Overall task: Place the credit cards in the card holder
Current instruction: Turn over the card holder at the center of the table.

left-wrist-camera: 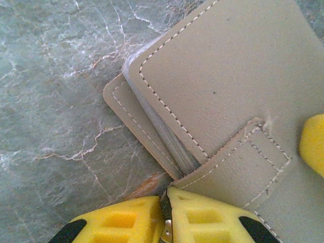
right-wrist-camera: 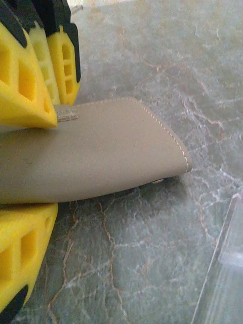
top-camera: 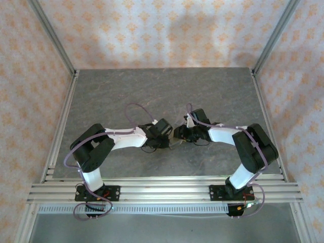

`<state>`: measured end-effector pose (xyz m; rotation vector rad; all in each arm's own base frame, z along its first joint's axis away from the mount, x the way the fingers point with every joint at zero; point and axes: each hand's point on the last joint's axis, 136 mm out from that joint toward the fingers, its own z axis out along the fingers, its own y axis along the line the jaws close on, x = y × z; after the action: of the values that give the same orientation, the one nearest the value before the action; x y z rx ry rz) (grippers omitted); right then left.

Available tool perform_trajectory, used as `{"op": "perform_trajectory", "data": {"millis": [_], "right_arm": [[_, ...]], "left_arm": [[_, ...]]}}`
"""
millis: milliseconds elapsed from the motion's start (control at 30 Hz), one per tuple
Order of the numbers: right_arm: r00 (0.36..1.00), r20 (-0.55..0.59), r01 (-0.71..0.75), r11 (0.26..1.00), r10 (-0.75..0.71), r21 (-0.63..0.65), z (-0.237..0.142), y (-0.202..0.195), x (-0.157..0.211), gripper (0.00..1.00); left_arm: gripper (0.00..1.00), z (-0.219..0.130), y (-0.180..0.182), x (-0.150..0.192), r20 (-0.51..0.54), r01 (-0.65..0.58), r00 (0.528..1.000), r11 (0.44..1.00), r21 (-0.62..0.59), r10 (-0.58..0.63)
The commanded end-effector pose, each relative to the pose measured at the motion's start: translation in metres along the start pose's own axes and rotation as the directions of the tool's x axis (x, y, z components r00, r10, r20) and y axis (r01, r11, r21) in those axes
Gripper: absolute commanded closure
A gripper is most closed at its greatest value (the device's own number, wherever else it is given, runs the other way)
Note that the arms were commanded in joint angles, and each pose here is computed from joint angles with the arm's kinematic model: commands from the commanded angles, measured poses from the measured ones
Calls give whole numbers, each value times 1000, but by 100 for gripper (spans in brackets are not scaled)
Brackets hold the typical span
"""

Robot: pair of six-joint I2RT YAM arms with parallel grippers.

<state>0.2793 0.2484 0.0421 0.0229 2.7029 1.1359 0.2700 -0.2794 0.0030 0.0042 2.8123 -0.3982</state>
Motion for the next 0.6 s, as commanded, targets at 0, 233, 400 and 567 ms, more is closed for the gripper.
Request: {"op": "perform_trajectory", "data": {"millis": [0,233,400,567], "right_arm": [[997,-37,52,966,-63,-253,-8,57,7,67],[997,46,67,984,-60,-167,-34,51,7,100],[972,213,53,974,-101,220,-93,8,4,100],[916,320,14,816,-242,578,-174,-22,6,100]], "left_arm": [[84,52,76,82,-235,-58,972,969,-241,0],[83,27,64,67,-200,-67,979,977,-203,25],[75,-12,59,47,-135,-29,991,988,-153,8],[70,-37,69,36,-95,-7,995,987,-164,-9]]}}
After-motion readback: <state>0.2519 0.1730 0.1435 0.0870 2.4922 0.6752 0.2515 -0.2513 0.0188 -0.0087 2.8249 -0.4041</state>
